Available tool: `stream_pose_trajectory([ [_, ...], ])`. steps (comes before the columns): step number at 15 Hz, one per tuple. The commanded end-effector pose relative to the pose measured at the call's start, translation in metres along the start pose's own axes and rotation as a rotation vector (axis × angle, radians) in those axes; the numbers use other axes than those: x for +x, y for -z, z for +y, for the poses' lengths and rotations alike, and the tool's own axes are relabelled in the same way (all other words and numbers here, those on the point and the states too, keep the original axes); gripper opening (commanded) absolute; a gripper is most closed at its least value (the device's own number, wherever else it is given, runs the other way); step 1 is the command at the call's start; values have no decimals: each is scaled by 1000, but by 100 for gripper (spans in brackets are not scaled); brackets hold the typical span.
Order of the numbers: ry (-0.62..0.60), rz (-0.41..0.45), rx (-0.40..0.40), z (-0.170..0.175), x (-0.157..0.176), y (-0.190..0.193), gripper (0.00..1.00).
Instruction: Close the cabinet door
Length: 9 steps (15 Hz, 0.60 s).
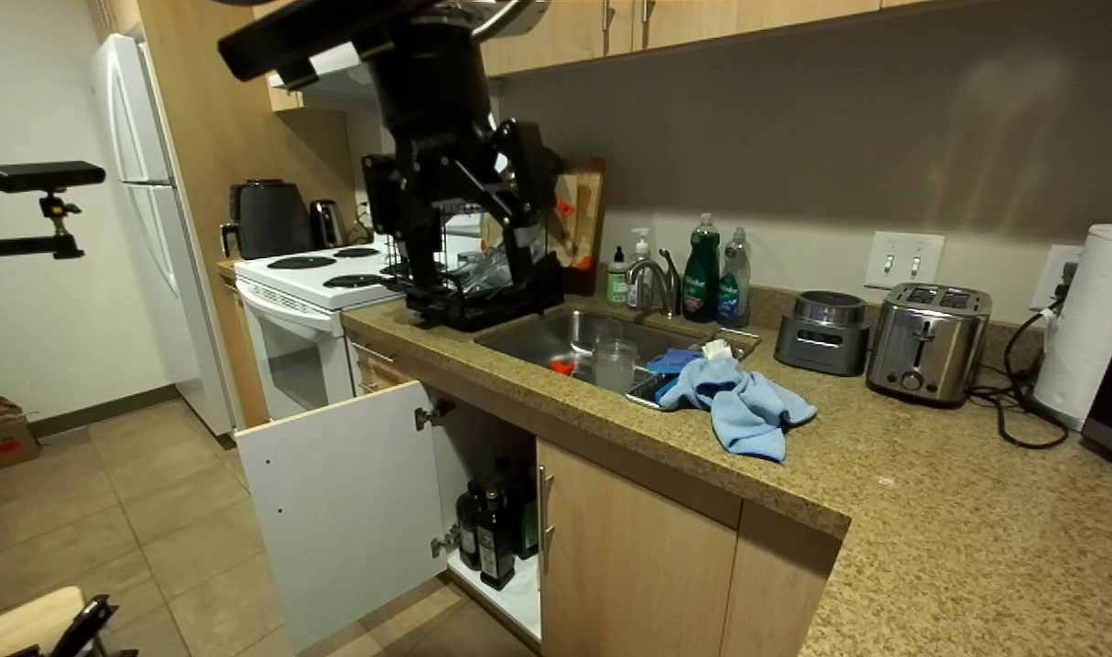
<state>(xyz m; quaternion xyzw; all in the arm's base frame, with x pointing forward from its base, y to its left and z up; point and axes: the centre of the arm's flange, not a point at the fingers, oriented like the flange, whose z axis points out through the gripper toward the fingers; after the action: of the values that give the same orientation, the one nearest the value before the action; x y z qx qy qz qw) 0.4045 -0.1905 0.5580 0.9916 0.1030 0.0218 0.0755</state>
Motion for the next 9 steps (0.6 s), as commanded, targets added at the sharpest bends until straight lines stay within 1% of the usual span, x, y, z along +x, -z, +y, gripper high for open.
stream_pose_trajectory([
  [1,-1,-2,-12,-5,9,-9,100],
  [5,14,-13,2,-30,34,-33,100],
  [9,19,-23,20,-71,65,-61,100],
])
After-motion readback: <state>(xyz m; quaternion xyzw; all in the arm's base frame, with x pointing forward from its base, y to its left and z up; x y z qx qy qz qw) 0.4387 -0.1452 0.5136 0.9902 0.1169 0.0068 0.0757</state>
